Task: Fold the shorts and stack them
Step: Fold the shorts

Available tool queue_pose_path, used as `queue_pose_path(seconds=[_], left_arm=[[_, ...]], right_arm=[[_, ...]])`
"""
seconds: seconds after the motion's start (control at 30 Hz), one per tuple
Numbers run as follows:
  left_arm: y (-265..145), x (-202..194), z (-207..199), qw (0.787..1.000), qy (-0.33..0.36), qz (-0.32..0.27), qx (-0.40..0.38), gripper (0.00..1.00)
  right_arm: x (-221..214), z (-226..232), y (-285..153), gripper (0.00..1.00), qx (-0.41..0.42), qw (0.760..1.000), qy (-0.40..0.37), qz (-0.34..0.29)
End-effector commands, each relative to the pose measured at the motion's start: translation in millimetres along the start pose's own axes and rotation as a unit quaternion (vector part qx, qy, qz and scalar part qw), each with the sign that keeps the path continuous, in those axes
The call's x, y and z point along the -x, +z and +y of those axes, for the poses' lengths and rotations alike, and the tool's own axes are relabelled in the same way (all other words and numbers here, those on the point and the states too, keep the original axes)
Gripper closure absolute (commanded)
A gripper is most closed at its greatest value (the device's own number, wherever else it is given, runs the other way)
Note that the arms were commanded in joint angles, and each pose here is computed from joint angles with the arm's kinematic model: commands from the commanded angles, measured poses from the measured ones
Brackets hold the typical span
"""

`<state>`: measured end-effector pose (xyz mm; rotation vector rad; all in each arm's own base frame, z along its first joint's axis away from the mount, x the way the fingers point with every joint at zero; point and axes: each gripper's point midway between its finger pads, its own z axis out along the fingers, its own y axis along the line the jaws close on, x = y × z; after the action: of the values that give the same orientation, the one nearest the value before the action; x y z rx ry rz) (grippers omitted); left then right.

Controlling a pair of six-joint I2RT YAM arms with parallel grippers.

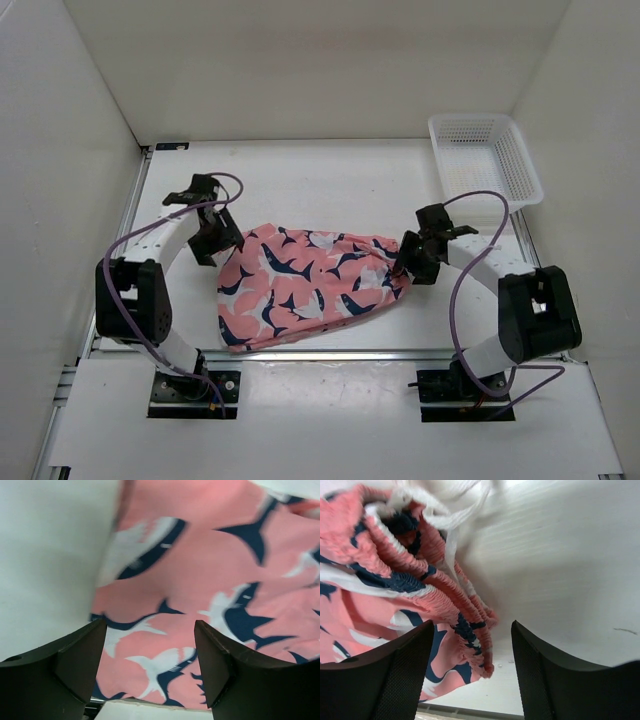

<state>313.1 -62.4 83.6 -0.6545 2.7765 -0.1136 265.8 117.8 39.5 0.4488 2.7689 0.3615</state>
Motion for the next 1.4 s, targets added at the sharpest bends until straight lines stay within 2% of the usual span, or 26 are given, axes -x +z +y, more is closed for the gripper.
queue_pose_path(seconds=[0.0,0.03,0.17,0.27,0.3,0.33,0.37,0.43,0.53,0.57,0.6,0.7,0.83,1.1,1.2,1.37], left_arm=[[-15,0,32,0.999,-0.035,-0.021,0.008,0.18],[-15,0,35,0.999,-0.043,-0.022,0.002,0.18],[-10,-8,52,0.998,-0.067,-0.006,-0.002,0.2],[-8,-10,52,0.998,-0.066,-0.001,-0.011,0.21],[-6,-11,53,0.998,-0.061,-0.001,-0.011,0.22],[-6,-12,51,0.998,-0.061,0.002,-0.016,0.22],[-7,-13,47,0.998,-0.061,0.007,-0.025,0.24],[-9,-11,45,0.998,-0.061,0.005,-0.031,0.25],[-9,-11,38,0.998,-0.051,0.006,-0.034,0.33],[-7,-13,33,0.998,-0.047,0.008,-0.036,0.41],[-5,-16,30,0.998,-0.043,0.015,-0.039,0.61],[6,-30,18,0.998,-0.028,0.033,-0.042,0.9],[20,-43,11,0.998,-0.023,0.047,-0.047,0.9],[52,-63,-27,0.995,0.022,0.089,-0.05,0.9],[60,-65,-37,0.993,0.031,0.098,-0.052,0.9],[61,-63,-48,0.993,0.037,0.097,-0.056,0.9]], right_arm=[[-4,19,9,0.34,0.019,0.999,-0.037,0.01],[-10,22,11,0.34,0.019,0.999,-0.047,0.018],[-18,23,26,0.47,0.01,0.998,-0.056,0.037],[-19,21,30,0.76,-0.004,0.998,-0.055,0.039],[-19,17,27,0.91,-0.016,0.998,-0.055,0.036],[-12,13,23,0.98,-0.025,0.998,-0.045,0.025],[-5,9,19,1.0,-0.041,0.998,-0.046,0.01],[3,0,5,1.0,-0.064,0.997,-0.046,-0.011],[19,-13,-17,1.0,-0.102,0.992,-0.059,-0.053],[25,-13,-24,1.0,-0.108,0.99,-0.067,-0.064],[30,-15,-31,1.0,-0.115,0.988,-0.071,-0.075],[41,-23,-47,1.0,-0.146,0.981,-0.08,-0.098],[53,-31,-62,1.0,-0.179,0.972,-0.094,-0.119],[78,-6,-102,1.0,-0.157,0.967,-0.116,-0.165],[80,17,-120,1.0,-0.136,0.966,-0.136,-0.176],[72,86,-146,1.0,-0.062,0.963,-0.181,-0.19]])
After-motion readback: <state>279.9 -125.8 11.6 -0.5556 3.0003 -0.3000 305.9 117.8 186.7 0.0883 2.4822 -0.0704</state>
